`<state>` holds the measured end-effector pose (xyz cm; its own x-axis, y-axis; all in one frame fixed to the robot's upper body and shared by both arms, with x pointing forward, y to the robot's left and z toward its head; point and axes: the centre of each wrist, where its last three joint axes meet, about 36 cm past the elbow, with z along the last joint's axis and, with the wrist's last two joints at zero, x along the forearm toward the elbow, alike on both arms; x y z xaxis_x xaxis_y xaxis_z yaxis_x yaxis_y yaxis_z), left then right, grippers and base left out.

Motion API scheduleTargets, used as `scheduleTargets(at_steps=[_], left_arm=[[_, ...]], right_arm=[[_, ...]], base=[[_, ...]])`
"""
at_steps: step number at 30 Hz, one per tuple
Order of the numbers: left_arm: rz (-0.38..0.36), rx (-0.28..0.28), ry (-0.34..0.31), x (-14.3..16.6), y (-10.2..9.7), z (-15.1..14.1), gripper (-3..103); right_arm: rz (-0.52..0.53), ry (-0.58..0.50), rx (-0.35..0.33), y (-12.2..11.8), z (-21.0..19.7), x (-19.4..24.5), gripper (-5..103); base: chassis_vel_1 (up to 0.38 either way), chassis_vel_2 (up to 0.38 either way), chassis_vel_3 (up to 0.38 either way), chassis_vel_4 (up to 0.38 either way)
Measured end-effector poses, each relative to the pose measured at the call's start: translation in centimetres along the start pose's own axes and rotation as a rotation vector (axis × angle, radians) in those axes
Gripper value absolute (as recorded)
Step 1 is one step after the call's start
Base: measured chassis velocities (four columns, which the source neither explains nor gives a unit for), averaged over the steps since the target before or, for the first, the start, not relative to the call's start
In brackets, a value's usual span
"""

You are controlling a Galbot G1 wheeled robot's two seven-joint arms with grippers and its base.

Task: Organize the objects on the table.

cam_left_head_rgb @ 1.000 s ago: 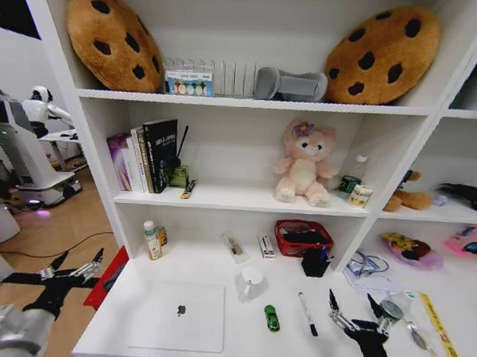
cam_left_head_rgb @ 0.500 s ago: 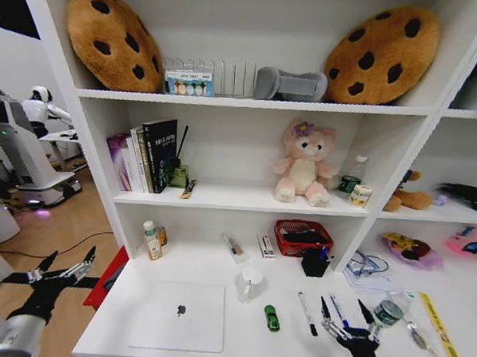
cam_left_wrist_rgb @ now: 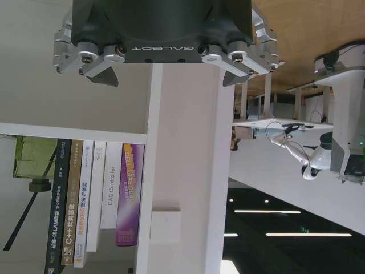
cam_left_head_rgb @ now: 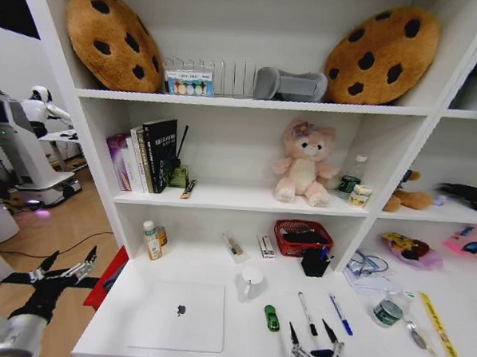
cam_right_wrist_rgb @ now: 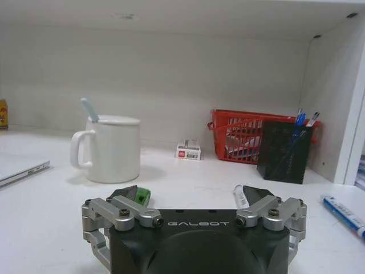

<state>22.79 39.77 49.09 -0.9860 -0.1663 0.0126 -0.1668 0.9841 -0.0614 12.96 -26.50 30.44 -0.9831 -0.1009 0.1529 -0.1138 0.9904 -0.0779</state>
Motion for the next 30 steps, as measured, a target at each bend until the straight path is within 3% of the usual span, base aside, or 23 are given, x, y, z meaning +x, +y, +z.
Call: scheduleTargets(at_steps=[10, 23, 26, 28, 30], left_arm=[[0.001, -0.001, 0.001, 0.0, 0.0, 0.0, 100], [0.002, -0.001, 0.002, 0.0, 0.0, 0.0, 100], [0.002, -0.001, 0.002, 0.0, 0.0, 0.0, 100], [0.002, -0.001, 0.002, 0.0, 0.0, 0.0, 100], [0.002, -0.001, 0.002, 0.0, 0.0, 0.0, 100]], right_arm=[[-0.052, 0.022, -0.032, 2.9, -0.2, -2.9, 100], [-0.058, 0.083, -0.031, 3.4, -1.1, -3.8, 103], [-0.06, 0.096, -0.032, 3.5, -1.0, -3.9, 99], [-0.053, 0.109, -0.033, 3.7, -0.8, -4.0, 86], [-0.049, 0.112, -0.034, 3.8, -0.8, -4.1, 86]], base=[[0.0, 0.0, 0.0, 0.0], [0.0, 0.0, 0.0, 0.0], [0.0, 0.0, 0.0, 0.0], [0.0, 0.0, 0.0, 0.0], [0.0, 0.0, 0.0, 0.0]])
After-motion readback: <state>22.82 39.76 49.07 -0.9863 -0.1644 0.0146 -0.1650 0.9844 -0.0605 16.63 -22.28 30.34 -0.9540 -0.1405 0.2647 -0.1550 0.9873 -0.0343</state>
